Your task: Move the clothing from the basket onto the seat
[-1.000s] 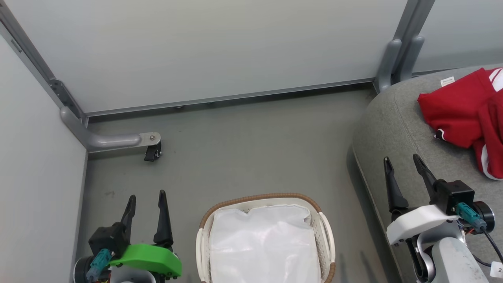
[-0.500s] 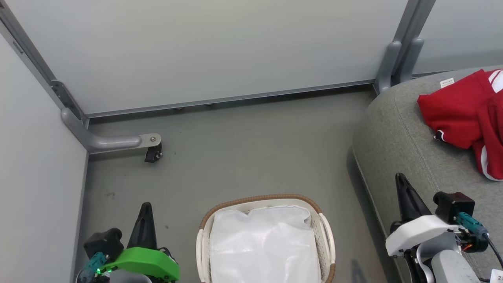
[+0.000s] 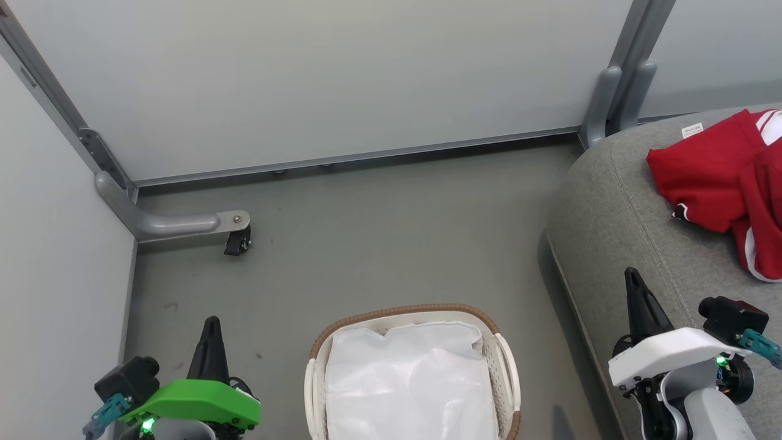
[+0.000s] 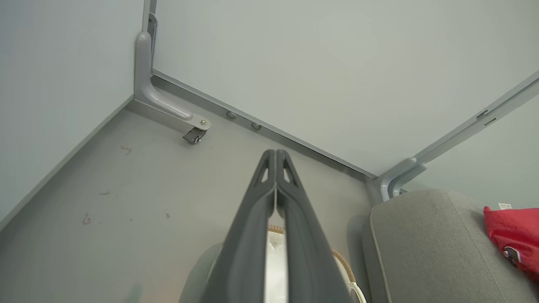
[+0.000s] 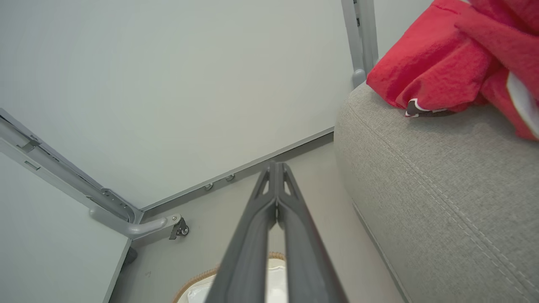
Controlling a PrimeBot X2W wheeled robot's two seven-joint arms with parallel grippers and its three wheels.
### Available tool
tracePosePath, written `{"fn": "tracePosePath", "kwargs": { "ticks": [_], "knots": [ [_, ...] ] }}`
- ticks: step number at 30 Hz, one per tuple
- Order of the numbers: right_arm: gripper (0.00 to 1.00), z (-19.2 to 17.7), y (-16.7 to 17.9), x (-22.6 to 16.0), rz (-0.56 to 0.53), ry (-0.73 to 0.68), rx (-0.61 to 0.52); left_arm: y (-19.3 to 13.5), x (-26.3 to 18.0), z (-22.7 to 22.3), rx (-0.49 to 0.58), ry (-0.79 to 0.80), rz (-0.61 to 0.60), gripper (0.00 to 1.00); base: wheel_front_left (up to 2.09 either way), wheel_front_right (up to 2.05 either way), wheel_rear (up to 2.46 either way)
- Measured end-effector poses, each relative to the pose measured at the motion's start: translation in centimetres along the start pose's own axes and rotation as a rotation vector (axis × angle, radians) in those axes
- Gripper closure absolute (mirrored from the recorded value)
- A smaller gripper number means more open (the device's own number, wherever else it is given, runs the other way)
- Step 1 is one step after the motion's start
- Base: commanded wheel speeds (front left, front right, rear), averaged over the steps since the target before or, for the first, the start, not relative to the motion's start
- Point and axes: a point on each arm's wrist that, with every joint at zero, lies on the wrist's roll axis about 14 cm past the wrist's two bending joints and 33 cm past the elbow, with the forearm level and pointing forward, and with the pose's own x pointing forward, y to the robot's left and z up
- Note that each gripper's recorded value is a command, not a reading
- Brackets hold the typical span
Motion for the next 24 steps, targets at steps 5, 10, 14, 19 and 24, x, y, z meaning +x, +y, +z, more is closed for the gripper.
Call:
{"fn": "tracePosePath", "kwargs": {
  "ticks": [5, 10, 14, 19, 24],
  "knots": [
    [1.0, 0.2, -0.2, -0.1, -0.013, 0.0, 0.083, 0.1, 0.1, 0.3, -0.076, 0.0, 0.005, 1.0, 0.0, 0.0, 0.0],
    [1.0, 0.3, -0.4, -0.2, -0.024, 0.002, 0.162, 0.4, 0.1, 0.7, -0.147, -0.002, 0.015, 1.0, 0.0, 0.0, 0.0],
    [1.0, 0.2, -0.6, -0.3, -0.034, 0.007, 0.219, 0.4, 0.1, 0.8, -0.194, 0.002, 0.016, 1.0, 0.0, 0.0, 0.0],
    [1.0, 0.3, -0.7, -0.4, -0.04, 0.006, 0.29, 0.6, 0.2, 1.1, -0.258, 0.0, 0.019, 1.0, 0.0, 0.0, 0.0],
    [1.0, 0.4, -0.8, -0.4, -0.043, 0.008, 0.355, 0.6, 0.3, 1.4, -0.315, -0.001, 0.017, 1.0, 0.0, 0.0, 0.0]
  ]
}}
